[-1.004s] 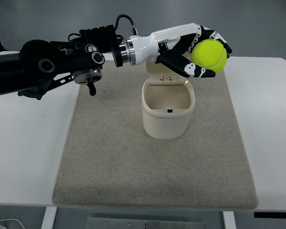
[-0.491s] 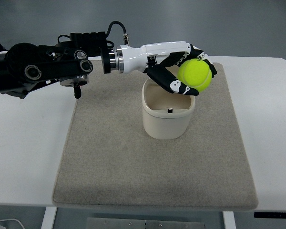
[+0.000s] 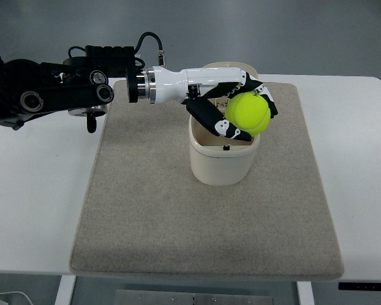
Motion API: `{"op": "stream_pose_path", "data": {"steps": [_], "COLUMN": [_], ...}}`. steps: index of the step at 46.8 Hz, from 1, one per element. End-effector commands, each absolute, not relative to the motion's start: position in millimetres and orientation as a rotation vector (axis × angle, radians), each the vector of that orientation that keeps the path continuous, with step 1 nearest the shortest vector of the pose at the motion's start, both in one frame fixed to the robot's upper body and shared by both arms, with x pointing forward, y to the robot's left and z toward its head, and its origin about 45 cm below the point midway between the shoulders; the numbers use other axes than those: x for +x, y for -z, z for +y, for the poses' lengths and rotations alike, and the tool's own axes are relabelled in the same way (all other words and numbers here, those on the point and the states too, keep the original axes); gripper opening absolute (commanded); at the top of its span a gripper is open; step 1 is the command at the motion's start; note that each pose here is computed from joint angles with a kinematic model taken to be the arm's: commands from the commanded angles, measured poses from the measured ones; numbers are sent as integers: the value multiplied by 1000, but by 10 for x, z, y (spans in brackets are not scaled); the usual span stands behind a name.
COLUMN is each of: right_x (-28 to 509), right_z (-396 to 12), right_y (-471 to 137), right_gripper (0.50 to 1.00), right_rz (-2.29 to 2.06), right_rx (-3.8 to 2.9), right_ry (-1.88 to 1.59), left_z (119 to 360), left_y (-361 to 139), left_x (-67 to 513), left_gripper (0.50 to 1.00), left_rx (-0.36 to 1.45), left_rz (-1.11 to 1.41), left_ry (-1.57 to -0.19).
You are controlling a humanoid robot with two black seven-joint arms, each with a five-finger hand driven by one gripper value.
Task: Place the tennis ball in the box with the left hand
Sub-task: 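Lower the held ball into the open cream bin with the left hand, then open the left hand fingers to release the ball into the bin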
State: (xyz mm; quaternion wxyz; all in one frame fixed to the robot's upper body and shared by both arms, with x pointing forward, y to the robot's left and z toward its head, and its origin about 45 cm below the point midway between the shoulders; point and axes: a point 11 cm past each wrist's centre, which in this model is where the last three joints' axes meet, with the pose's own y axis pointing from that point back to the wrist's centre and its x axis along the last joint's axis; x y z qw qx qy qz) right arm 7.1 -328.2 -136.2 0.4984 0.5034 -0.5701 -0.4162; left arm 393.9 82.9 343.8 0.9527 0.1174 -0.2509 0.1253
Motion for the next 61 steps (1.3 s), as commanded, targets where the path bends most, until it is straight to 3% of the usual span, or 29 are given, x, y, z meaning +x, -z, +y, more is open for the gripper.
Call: {"op": "stream_pose_path", "data": {"steps": [1, 40, 47, 61], "right_x": [70, 72, 70, 72], "right_z": [-3278, -3282, -3284, -3282], "right_y": [1363, 1362, 1362, 1362], "right_gripper": [938, 938, 938, 938], "right_rz": [-1379, -1380, -1380, -1380], "right_rx": [1218, 1219, 1217, 1219], "right_ry": [1008, 1007, 1007, 1007], "left_z": [843, 1022, 1071, 1081], "left_y": [-3384, -3244, -3218, -3186], "left_x": [3924, 4031, 4078, 4083], "left_gripper": [651, 653, 707, 707], "left_rx": [254, 326, 337, 348], "left_rz": [-505, -563, -573, -579], "left_ry": [-247, -306, -332, -338]}}
